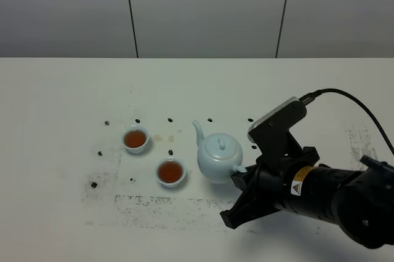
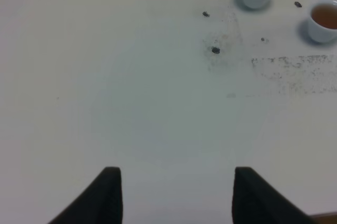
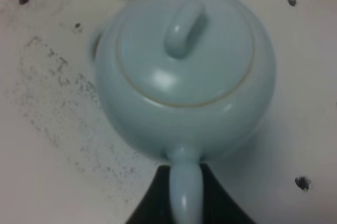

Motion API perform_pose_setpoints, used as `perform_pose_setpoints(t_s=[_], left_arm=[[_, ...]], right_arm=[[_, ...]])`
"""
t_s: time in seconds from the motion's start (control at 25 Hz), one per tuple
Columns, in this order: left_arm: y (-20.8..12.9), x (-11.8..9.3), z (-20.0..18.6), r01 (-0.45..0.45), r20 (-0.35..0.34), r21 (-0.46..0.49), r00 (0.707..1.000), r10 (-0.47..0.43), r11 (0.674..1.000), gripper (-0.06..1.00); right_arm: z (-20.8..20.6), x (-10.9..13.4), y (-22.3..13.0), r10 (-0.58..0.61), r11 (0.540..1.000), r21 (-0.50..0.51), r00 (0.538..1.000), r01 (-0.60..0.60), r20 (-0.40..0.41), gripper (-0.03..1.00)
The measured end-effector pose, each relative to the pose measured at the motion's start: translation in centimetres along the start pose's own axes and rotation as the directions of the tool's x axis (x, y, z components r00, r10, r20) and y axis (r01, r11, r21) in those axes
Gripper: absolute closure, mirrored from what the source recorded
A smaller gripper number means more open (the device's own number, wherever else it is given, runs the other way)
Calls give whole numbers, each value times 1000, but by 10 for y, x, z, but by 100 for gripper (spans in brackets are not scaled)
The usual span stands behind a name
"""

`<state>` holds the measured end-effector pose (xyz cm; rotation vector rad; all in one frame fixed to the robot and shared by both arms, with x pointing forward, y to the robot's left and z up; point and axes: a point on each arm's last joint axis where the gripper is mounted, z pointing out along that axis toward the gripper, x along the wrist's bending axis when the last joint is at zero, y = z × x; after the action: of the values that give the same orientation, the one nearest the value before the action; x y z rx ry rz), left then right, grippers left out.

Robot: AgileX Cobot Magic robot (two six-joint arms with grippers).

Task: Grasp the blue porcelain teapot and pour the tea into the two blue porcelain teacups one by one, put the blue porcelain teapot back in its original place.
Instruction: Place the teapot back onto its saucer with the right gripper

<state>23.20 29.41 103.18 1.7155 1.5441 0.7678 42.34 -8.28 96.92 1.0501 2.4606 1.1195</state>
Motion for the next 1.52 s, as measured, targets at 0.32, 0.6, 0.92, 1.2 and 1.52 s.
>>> perform_pose_setpoints(t_s=[0.32, 0.6, 0.92, 1.2, 1.52], left_arm=[[0, 0, 0, 0, 0, 0, 1000, 0, 1000, 45], [0, 0, 0, 0, 0, 0, 1000, 0, 1000, 45], [0, 0, 0, 1, 0, 0, 1000, -1, 1000, 45], [0, 0, 0, 1, 0, 0, 1000, -1, 1000, 45], [0, 0, 0, 1, 0, 0, 1000, -1, 1000, 45]], right_arm=[[18, -3, -27, 54, 998, 8, 998, -55, 24, 94], [38, 0, -41, 42, 999, 31, 999, -43, 30, 94], [49, -1, -51, 43, 997, 54, 998, -46, 43, 94], [43, -1, -43, 43, 999, 28, 998, -44, 38, 94], [43, -5, -7, -21, 1000, 15, 999, 20, 34, 94]])
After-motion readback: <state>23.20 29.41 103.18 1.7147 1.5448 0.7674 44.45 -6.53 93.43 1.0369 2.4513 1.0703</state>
